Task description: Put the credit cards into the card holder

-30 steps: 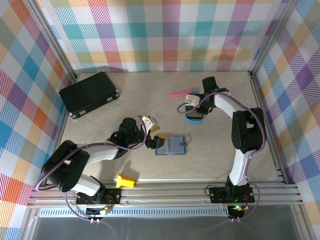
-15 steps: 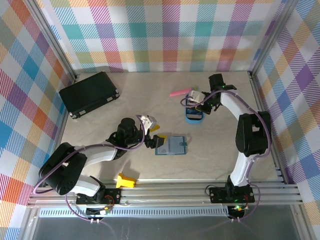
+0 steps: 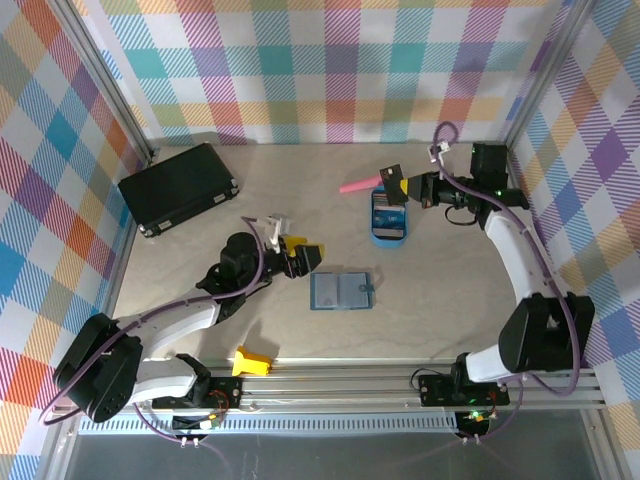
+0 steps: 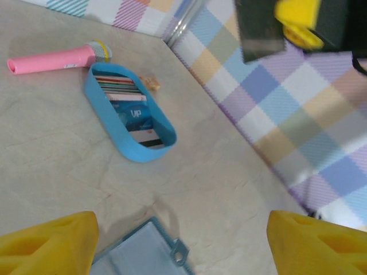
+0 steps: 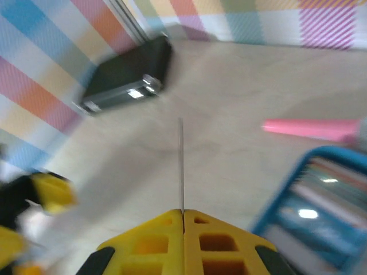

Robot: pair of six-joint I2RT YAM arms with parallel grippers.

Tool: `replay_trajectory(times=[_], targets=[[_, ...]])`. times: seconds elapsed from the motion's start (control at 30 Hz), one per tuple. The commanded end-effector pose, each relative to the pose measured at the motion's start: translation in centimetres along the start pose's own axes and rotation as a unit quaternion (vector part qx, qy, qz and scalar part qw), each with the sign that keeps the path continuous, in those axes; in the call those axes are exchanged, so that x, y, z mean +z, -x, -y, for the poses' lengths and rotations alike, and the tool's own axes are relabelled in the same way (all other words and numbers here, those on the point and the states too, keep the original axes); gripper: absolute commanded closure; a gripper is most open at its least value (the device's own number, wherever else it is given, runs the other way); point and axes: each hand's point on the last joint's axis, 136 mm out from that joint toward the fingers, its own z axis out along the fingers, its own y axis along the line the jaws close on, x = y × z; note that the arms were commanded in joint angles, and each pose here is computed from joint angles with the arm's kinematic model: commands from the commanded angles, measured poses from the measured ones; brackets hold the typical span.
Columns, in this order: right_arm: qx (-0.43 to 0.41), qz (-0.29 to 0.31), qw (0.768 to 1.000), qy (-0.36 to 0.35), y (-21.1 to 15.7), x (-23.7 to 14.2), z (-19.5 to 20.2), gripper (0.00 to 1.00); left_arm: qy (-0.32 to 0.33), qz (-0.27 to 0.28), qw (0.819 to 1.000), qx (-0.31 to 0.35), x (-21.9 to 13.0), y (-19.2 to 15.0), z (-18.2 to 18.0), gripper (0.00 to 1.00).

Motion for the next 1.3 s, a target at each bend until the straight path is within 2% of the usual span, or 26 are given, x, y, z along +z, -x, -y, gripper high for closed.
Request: replay_trajectory(times=[0.0,0.2,0.37,0.53,0.67,0.8,1.03,1.27], targets=[[0.202,0.004,0.973,0.111,0.1,-0.7,-4.2,1.00,-0.002,0.027,0.992,-0.122,-0.5,2.7,1.5,0.26],[0.279,0.015,0.947,0.157,-1.2,-1.8,-7.2,1.00,0.000,0.075,0.962,-0.264,-1.5,4.8,1.5,0.28],[0.305,0.004,0.933,0.192,-2.4,-0.9,-9.2,1.00,-0.045,0.093,0.943,-0.315,-0.9,6.0,2.7,0.29],[0.356,0.042,0.915,0.188,-2.5,0.6,-7.5,1.00,-0.053,0.098,0.946,-0.305,-0.3,7.2,3.6,0.30],[0.386,0.047,0.900,0.195,-2.3,2.4,-7.1,1.00,-0.021,0.076,0.953,-0.293,0.6,7.3,3.5,0.31],[0.395,0.036,0.898,0.192,-2.1,4.4,-7.7,1.00,0.004,0.065,0.951,-0.303,1.3,7.2,2.9,0.31],[0.385,0.037,0.902,0.190,-1.0,5.5,-8.3,1.00,-0.008,0.066,0.951,-0.302,2.0,8.3,3.7,0.31],[0.386,0.019,0.899,0.205,-1.5,5.8,-9.5,1.00,-0.037,0.054,0.957,-0.283,2.4,9.0,6.0,0.34]])
